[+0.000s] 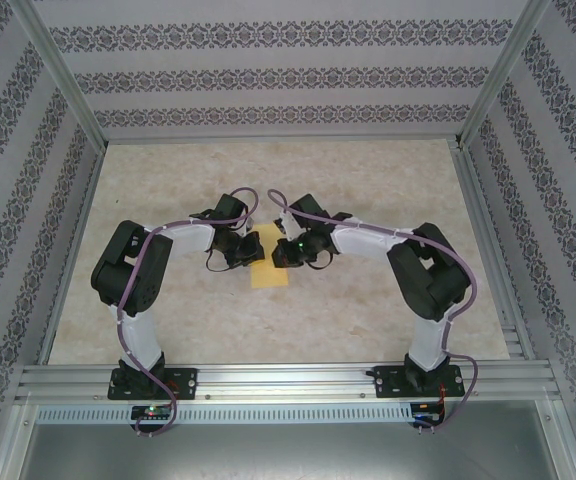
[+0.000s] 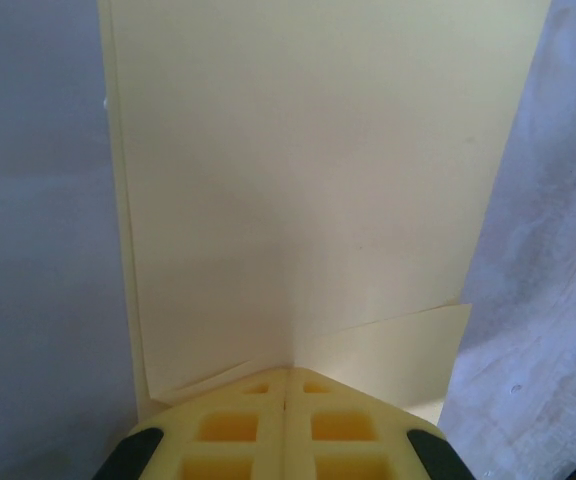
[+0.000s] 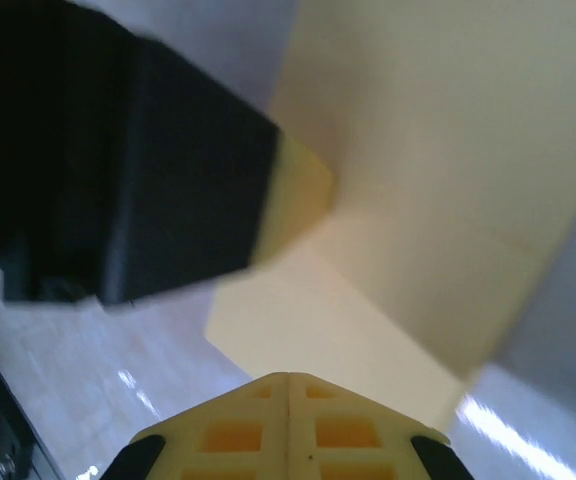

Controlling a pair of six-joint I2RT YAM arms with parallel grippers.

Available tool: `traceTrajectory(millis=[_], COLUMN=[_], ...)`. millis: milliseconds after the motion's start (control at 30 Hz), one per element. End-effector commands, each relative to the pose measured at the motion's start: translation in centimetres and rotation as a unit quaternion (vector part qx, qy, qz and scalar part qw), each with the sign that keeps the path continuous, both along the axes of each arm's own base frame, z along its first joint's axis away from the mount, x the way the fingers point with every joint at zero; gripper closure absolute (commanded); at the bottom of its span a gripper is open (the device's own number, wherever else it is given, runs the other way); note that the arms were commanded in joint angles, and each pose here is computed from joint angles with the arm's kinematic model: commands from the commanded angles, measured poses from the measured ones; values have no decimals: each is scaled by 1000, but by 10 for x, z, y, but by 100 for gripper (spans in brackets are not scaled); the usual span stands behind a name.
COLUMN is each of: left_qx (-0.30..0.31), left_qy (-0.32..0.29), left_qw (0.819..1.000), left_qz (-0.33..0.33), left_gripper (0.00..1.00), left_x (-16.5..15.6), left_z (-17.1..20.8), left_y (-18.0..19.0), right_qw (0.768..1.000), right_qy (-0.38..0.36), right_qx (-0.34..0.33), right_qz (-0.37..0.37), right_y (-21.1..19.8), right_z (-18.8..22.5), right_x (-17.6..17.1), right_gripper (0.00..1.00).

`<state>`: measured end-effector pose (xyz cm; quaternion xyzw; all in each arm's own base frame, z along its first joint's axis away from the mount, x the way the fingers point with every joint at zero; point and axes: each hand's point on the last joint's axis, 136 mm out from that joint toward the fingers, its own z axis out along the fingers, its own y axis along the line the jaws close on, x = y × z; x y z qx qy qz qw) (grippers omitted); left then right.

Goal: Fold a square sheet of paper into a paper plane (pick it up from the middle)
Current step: Fold the triangle a second time at the center of the table.

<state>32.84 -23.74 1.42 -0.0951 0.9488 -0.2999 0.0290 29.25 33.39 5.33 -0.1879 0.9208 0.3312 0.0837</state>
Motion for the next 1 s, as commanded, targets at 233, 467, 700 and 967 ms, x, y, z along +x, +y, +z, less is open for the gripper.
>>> traceTrajectory(millis=[233, 467, 700, 967], left_qx=[97, 109, 108, 25], left_qy=[76, 81, 80, 21], left_qw=[992, 991, 991, 999], left_qz=[10, 13, 14, -12], left_gripper=[95, 95, 96, 85], left_x=[-35, -37, -35, -12], left_z=[-56, -59, -58, -18], left_y=[33, 38, 38, 6], right_qw=[1000, 998, 996, 996], right_qy=[28, 44, 71, -15], right_qx=[-13, -51, -53, 8], right_qz=[-1, -14, 0, -86], right_y=[22, -11, -47, -41], right_z=[-31, -55, -59, 6], right_x=[7, -7, -53, -4], right_gripper=[98, 97, 96, 87])
